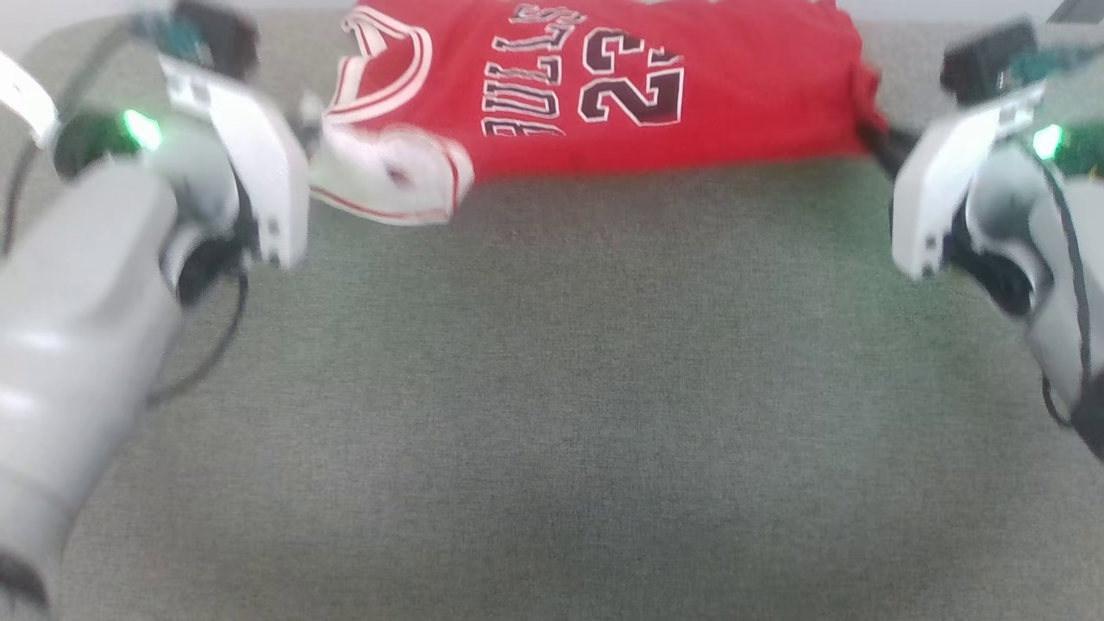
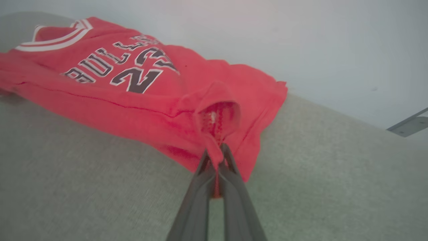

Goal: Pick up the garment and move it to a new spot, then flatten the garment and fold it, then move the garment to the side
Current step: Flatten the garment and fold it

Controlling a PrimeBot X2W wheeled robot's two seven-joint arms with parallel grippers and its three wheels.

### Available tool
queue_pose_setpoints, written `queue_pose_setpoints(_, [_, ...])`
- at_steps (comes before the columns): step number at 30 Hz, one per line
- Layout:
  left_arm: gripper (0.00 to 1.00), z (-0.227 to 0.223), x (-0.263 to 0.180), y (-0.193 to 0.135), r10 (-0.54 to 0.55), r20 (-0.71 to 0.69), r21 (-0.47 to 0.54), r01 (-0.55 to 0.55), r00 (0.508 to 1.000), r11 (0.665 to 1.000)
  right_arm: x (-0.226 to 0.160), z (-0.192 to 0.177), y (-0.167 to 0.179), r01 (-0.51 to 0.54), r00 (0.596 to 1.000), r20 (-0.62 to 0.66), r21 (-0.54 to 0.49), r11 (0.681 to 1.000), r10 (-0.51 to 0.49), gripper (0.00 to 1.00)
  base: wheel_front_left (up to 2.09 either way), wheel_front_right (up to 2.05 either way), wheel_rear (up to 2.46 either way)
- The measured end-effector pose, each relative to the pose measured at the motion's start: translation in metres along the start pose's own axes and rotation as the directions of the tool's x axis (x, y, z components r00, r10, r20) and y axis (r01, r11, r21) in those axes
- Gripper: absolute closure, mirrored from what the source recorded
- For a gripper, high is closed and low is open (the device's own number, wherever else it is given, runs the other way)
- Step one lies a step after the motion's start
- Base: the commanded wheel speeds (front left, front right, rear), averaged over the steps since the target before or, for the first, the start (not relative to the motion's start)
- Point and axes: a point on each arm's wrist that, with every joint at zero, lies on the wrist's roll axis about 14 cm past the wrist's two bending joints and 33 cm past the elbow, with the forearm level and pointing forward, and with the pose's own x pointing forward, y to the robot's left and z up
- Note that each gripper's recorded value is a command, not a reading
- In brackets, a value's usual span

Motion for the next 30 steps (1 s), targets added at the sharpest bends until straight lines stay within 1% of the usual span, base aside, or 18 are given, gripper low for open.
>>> queue_pose_setpoints(3, [1.00,-0.037,-0.017,-0.011,-0.043,-0.096,-0.032,0.040,0.994,0.999,-0.018,-0.024,0.009,-0.049,0.996,-0.069,0.003,0.999,0.049,1.00,0.00,0.00,0.00])
queue_pose_setpoints(9, [1.00,-0.096,-0.060,-0.040,-0.097,-0.215,-0.115,0.074,0.972,0.991,-0.054,-0.070,0.008,-0.086,0.977,-0.193,0.035,0.996,0.091,1.00,0.00,0.00,0.00])
queue_pose_setpoints(17, [1.00,-0.150,-0.122,-0.083,-0.143,-0.327,-0.211,0.075,0.934,0.975,-0.097,-0.122,0.012,-0.120,0.938,-0.315,0.099,0.988,0.146,1.00,0.00,0.00,0.00])
queue_pose_setpoints(18, [1.00,-0.159,-0.134,-0.092,-0.155,-0.347,-0.236,0.074,0.925,0.969,-0.106,-0.131,0.012,-0.122,0.930,-0.335,0.111,0.986,0.153,1.00,0.00,0.00,0.00])
queue_pose_setpoints(19, [1.00,-0.174,-0.151,-0.103,-0.165,-0.382,-0.267,0.062,0.909,0.962,-0.121,-0.150,0.019,-0.132,0.905,-0.385,0.153,0.979,0.182,1.00,0.00,0.00,0.00])
queue_pose_setpoints(20, [1.00,-0.179,-0.156,-0.105,-0.168,-0.400,-0.288,0.050,0.901,0.956,-0.127,-0.157,0.022,-0.138,0.893,-0.407,0.163,0.977,0.194,1.00,0.00,0.00,0.00])
queue_pose_setpoints(24, [1.00,-0.198,-0.173,-0.114,-0.184,-0.462,-0.313,0.034,0.868,0.949,-0.144,-0.173,0.028,-0.147,0.861,-0.455,0.206,0.967,0.228,1.00,0.00,0.00,0.00])
queue_pose_setpoints(27, [1.00,-0.198,-0.177,-0.115,-0.189,-0.469,-0.309,0.040,0.863,0.950,-0.148,-0.175,0.028,-0.138,0.864,-0.446,0.235,0.962,0.233,1.00,0.00,0.00,0.00])
queue_pose_setpoints(30, [1.00,-0.185,-0.173,-0.106,-0.162,-0.443,-0.272,0.041,0.882,0.962,-0.147,-0.171,0.027,-0.131,0.879,-0.421,0.240,0.962,0.224,1.00,0.00,0.00,0.00])
